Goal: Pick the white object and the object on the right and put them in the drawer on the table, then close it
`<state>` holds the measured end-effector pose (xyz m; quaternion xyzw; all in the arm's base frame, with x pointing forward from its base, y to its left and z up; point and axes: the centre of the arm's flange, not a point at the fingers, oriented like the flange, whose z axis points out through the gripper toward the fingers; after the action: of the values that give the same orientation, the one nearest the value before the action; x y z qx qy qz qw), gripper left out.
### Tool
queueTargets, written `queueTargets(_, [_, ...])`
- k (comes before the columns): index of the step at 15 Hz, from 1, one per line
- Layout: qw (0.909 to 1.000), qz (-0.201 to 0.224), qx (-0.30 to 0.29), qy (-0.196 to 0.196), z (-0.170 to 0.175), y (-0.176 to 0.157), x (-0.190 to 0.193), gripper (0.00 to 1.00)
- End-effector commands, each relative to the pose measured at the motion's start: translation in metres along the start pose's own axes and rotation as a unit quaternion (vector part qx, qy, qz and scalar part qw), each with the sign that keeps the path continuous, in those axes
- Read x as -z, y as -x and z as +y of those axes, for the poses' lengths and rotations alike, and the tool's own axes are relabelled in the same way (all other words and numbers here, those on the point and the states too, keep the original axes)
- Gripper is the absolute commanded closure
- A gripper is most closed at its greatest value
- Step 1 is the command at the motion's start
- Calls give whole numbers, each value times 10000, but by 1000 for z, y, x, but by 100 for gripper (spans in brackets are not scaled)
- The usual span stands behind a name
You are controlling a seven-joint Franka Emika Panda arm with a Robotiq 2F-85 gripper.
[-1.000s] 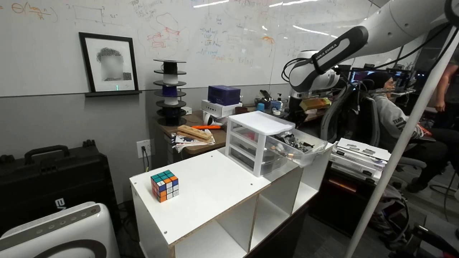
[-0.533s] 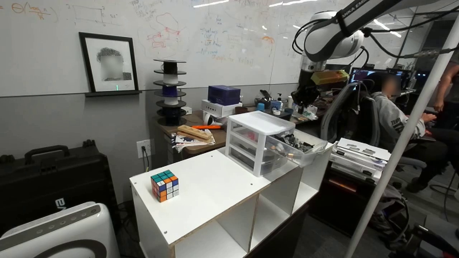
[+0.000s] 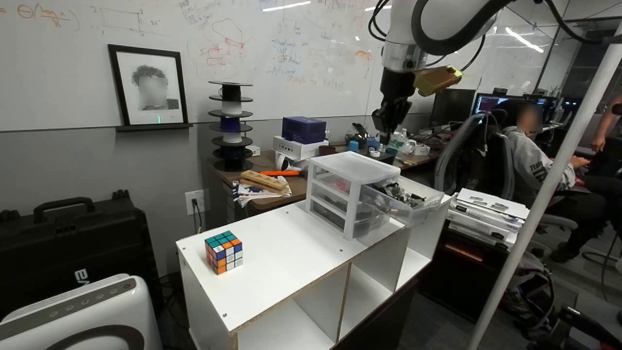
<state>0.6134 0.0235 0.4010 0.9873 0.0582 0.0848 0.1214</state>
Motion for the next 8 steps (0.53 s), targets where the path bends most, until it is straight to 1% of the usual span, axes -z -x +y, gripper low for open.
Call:
queueTargets(1, [9984, -89, 553, -23, -57, 8, -20, 86])
queueTargets(4, [9961, -328, 812, 41, -81, 20, -33, 86])
queueTargets(6, [9954, -372, 862, 165, -82, 27, -37, 87])
queueTargets(8, [9952, -312, 884, 273, -79, 31, -32, 86])
